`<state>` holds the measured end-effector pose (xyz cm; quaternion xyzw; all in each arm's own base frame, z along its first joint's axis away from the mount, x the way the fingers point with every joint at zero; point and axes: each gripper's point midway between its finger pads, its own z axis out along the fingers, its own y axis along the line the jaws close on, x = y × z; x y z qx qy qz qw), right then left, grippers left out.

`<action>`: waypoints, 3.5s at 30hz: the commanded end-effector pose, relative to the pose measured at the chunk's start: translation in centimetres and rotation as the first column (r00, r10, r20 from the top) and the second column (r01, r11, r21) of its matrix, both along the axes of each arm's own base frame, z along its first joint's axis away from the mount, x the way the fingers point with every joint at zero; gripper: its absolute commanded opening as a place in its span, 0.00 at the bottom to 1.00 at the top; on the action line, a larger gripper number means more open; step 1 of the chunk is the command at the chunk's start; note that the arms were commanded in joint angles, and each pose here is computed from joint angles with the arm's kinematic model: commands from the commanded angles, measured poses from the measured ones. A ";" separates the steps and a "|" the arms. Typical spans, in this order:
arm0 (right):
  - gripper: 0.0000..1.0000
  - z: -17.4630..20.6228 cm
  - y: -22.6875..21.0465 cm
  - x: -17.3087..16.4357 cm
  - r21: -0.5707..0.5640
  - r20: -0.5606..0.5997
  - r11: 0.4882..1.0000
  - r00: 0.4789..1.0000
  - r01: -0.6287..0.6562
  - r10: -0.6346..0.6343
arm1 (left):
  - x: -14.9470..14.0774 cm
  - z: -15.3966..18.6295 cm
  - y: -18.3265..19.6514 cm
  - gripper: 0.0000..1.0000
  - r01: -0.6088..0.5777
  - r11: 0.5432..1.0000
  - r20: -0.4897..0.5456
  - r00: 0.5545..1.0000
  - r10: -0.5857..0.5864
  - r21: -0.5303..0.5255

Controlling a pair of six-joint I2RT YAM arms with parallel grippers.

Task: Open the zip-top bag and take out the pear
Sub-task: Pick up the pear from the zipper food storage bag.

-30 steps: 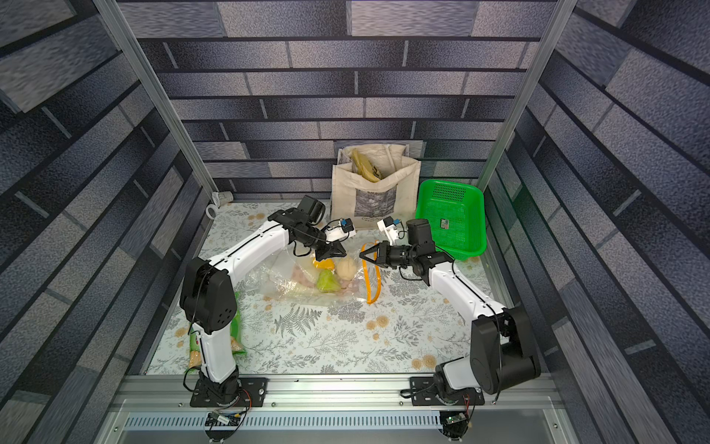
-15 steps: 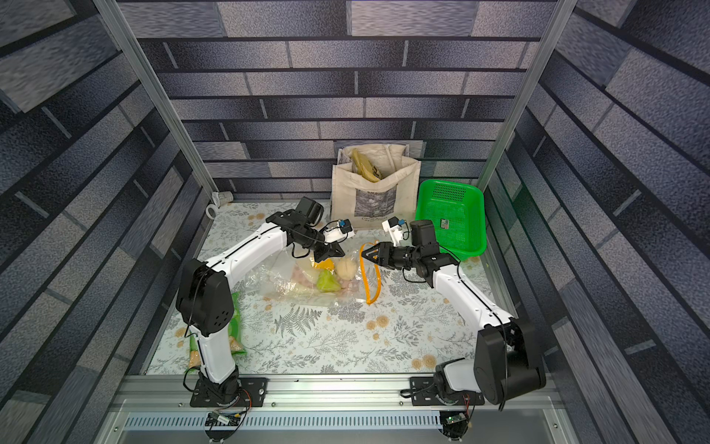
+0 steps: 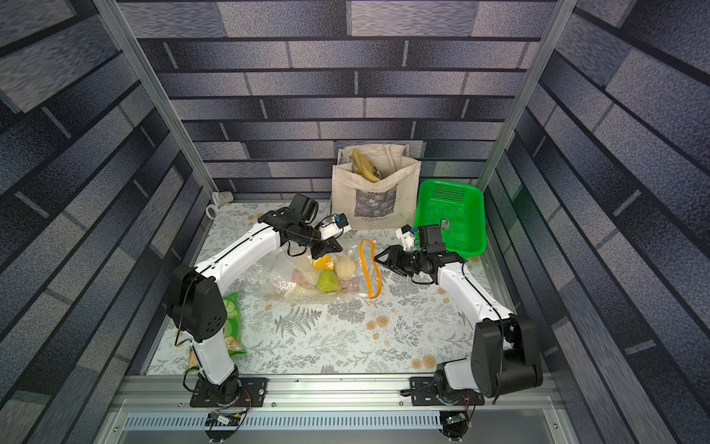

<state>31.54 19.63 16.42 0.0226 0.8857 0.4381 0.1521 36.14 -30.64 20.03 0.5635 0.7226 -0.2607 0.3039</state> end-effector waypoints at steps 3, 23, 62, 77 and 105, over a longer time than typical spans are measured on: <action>0.61 -1.3 2.3 0.5 -0.054 -0.050 0.998 0.999 -0.020 0.017 | 0.2 1.6 0.2 0.00 -0.032 0.999 0.009 0.999 0.032 -0.013; 0.71 -7.0 7.5 4.1 -0.005 -0.138 0.996 0.986 0.092 -0.092 | 0.5 1.8 0.1 0.00 -0.044 0.999 0.003 0.999 0.044 -0.010; 0.70 -13.6 13.3 7.1 0.020 -0.207 0.989 0.969 0.143 -0.136 | 1.6 -2.9 1.5 0.00 -0.145 0.984 -0.061 0.987 0.152 0.103; 0.61 -5.4 9.9 4.9 -0.004 -0.085 0.994 0.990 0.110 -0.110 | 3.5 -3.0 4.8 0.00 -0.270 0.955 -0.063 0.958 0.279 0.123; 0.60 4.2 -15.1 13.5 -0.457 0.335 0.709 0.842 0.537 -0.423 | 1.4 -2.7 5.9 0.00 -0.255 0.959 -0.045 0.964 0.262 0.127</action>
